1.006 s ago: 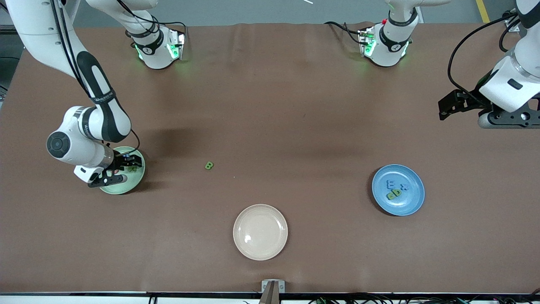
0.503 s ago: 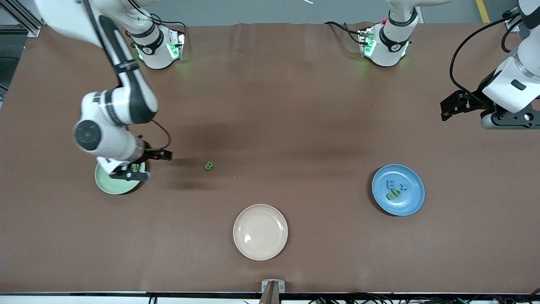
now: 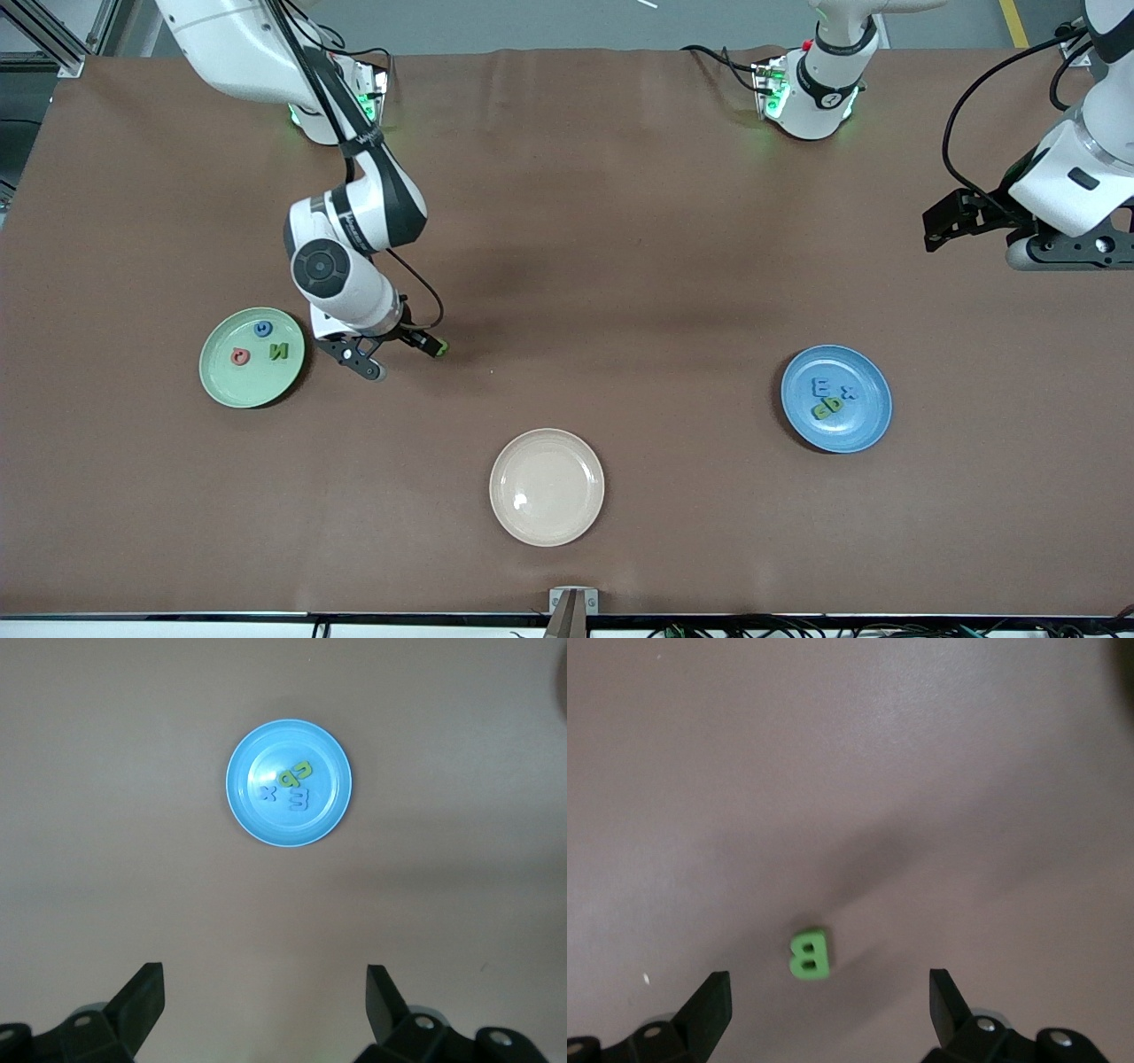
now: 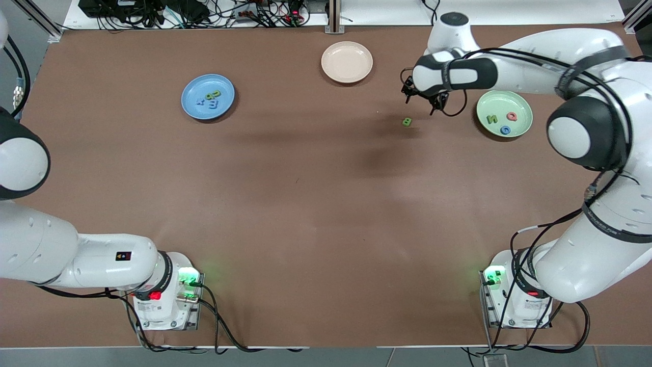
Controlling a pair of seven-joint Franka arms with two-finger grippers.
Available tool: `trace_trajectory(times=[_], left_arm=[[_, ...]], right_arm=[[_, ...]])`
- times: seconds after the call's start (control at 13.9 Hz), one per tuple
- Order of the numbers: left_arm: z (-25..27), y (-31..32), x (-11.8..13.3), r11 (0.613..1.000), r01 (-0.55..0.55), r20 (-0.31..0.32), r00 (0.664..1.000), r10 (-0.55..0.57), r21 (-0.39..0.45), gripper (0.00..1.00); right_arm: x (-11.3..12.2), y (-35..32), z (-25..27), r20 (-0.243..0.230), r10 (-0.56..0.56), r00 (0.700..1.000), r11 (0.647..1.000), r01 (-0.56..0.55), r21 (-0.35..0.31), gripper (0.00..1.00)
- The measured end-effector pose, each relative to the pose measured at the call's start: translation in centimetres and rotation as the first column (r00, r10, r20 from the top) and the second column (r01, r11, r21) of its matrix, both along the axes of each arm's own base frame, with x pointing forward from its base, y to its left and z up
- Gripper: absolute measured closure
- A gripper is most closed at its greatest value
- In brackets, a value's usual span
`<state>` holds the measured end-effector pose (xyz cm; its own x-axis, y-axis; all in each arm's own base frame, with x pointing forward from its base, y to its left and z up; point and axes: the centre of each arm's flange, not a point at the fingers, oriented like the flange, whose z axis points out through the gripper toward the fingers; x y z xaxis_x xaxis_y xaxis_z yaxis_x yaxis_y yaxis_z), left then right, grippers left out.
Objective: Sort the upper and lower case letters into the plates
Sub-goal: 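Reach and grasp the green B with the right gripper, then carry the green B into the green plate and open the right gripper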
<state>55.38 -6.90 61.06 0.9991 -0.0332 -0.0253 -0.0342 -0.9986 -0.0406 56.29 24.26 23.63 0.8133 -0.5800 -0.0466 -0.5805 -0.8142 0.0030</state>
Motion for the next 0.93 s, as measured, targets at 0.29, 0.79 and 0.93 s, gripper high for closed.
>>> trace_trajectory(times=[0.29, 0.79, 0.93], left_arm=[[0.1, 0.0, -0.7, 1.000, 0.000, 0.000, 1.000, 0.000, 0.003, 0.00], [0.1, 0.0, -0.7, 1.000, 0.001, 0.016, 1.000, -0.001, 0.002, 0.00], [-0.2, -0.1, -0.6, 1.000, 0.002, 0.022, 1.000, -0.002, 0.001, 0.00]], right_arm=[[0.7, -0.2, -3.2, 0.049, -0.032, 0.998, 0.999, 0.032, 0.006, 0.02], [-0.4, 2.1, -4.8, 0.037, 0.006, 0.999, 1.000, -0.006, 0.000, 0.22], [-0.7, 2.5, -5.2, 0.030, 0.013, 0.999, 1.000, -0.013, -0.003, 0.34]])
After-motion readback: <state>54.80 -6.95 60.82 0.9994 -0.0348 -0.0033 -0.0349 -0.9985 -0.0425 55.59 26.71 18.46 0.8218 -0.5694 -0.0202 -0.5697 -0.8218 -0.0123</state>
